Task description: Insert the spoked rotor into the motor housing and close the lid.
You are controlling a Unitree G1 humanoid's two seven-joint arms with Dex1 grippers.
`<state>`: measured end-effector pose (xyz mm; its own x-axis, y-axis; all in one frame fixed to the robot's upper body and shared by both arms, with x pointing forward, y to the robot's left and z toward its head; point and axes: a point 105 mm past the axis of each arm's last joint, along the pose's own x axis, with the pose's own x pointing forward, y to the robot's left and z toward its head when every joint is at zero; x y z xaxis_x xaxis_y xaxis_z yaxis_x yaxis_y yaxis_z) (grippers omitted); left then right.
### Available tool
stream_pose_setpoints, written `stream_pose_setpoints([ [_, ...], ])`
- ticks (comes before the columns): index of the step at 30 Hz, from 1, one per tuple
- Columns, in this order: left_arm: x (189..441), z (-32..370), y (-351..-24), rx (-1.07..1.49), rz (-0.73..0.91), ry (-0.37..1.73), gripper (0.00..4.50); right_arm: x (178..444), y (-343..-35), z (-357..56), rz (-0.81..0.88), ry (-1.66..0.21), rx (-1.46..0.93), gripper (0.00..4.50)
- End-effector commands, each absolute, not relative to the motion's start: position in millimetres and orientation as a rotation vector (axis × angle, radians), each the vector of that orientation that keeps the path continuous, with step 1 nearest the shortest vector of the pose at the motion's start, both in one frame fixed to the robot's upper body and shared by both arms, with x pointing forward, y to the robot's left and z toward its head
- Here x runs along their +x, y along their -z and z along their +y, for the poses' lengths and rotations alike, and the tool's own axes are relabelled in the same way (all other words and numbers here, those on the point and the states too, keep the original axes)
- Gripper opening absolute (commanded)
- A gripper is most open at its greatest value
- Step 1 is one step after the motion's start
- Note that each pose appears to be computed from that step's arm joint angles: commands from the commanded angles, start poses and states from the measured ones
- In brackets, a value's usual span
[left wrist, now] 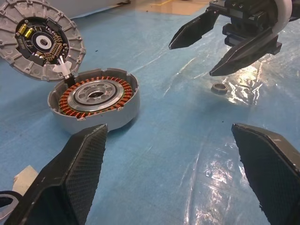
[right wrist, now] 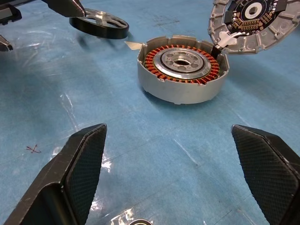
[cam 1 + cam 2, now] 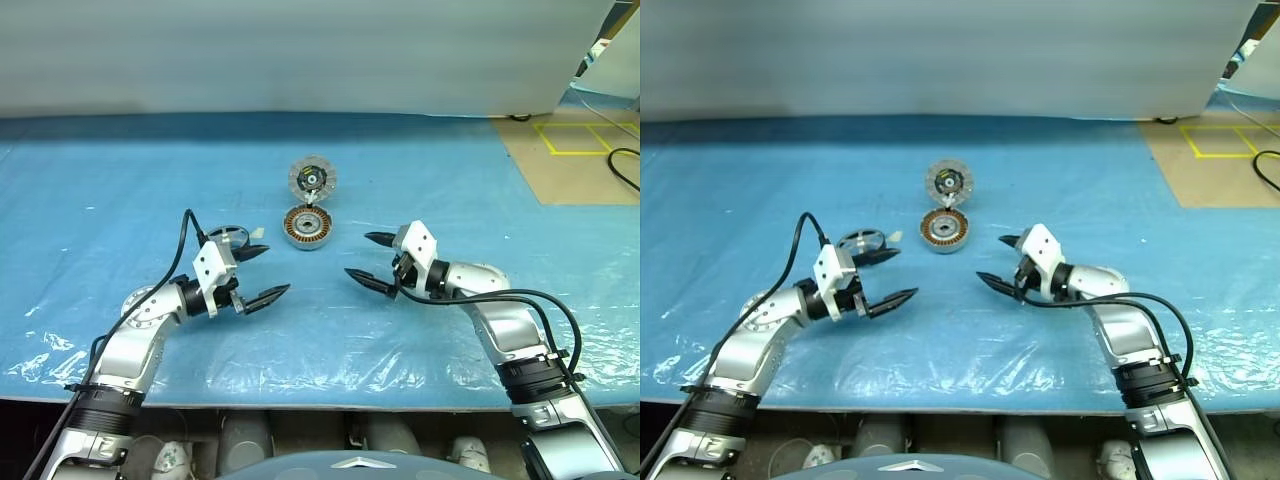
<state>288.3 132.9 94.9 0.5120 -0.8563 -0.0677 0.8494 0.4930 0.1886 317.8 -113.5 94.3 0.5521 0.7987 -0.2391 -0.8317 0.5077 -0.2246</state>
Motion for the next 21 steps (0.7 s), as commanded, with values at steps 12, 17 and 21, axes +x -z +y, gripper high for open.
stream_pose_setpoints([
  [12, 287.3, 145.7, -101.9, 0.205, -0.081, 0.931, 4.47, 355.1, -161.2, -37.1, 0.006, -1.207, -0.560, 4.50],
  [17, 284.5, 145.5, -101.3, 0.200, -0.085, 0.912, 4.47, 352.8, -134.5, -21.9, 0.261, -1.408, -0.825, 4.50],
  [21, 284.1, 147.6, -101.6, 0.200, -0.091, 0.887, 4.47, 360.1, -116.7, -23.5, 0.430, -1.435, -0.999, 4.50],
])
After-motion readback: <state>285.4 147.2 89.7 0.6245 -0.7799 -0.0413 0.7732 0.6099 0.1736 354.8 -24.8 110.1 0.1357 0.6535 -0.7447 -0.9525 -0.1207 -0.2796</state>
